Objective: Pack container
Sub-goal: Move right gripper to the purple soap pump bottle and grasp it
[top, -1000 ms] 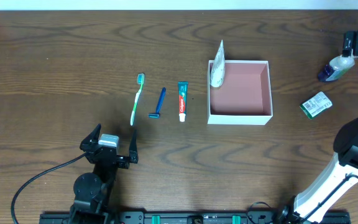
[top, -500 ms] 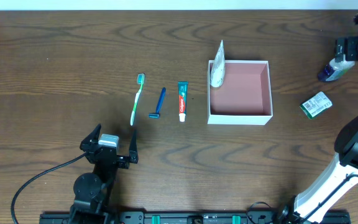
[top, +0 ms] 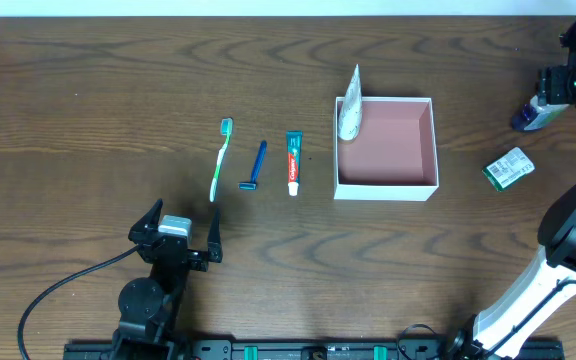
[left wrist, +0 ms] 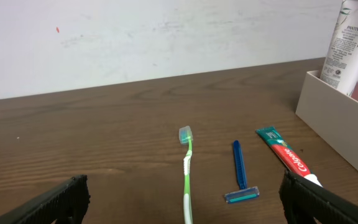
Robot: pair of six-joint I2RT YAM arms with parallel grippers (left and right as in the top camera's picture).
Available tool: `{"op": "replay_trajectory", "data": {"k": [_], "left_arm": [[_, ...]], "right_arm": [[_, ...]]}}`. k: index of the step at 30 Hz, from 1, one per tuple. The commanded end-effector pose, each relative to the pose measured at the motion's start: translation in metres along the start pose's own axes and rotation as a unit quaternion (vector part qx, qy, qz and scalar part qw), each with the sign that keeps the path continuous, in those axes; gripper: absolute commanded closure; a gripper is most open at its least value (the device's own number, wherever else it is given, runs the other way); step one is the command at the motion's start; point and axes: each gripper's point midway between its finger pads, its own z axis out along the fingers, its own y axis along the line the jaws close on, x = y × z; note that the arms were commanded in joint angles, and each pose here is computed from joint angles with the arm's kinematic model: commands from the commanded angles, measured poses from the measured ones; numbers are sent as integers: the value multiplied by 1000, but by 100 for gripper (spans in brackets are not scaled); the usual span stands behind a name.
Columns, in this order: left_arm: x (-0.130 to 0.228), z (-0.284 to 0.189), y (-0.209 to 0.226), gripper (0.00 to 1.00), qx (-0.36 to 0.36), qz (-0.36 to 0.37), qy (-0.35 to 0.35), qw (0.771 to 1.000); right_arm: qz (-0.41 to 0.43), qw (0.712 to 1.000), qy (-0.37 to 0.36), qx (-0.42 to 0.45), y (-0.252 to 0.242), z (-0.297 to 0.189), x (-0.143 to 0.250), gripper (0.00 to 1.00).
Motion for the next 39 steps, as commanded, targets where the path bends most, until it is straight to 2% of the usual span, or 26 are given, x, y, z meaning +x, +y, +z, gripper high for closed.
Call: {"op": "replay_trajectory", "data": {"k": [1, 5, 8, 13, 21, 24, 33, 39], "left_arm": [[18, 2, 1, 2, -3, 8, 21, 1000], [18, 2, 1, 2, -2, 9, 21, 1000], [18, 2, 1, 2, -3, 8, 21, 1000], [18, 2, 1, 2, -3, 8, 21, 1000], [18, 2, 1, 2, -3, 9, 21, 1000], [18, 2, 1, 2, -3, 8, 21, 1000], [18, 2, 1, 2, -3, 8, 21, 1000], [18, 2, 1, 2, -3, 8, 21, 1000]], "right_arm": [[8, 1000, 1, -3, -1, 2, 2, 30], [20, 1000, -5, 2, -3, 2, -1, 36], [25, 1000, -8, 3, -4, 2, -2, 48], [37, 999, -8, 3, -4, 2, -2, 57], [62, 998, -13, 7, -7, 2, -4, 61], [88, 996, -18, 8, -9, 1, -6, 69], [111, 993, -24, 10, -9, -2, -10, 74], [126, 989, -71, -20, -1, -30, -35, 77]]}}
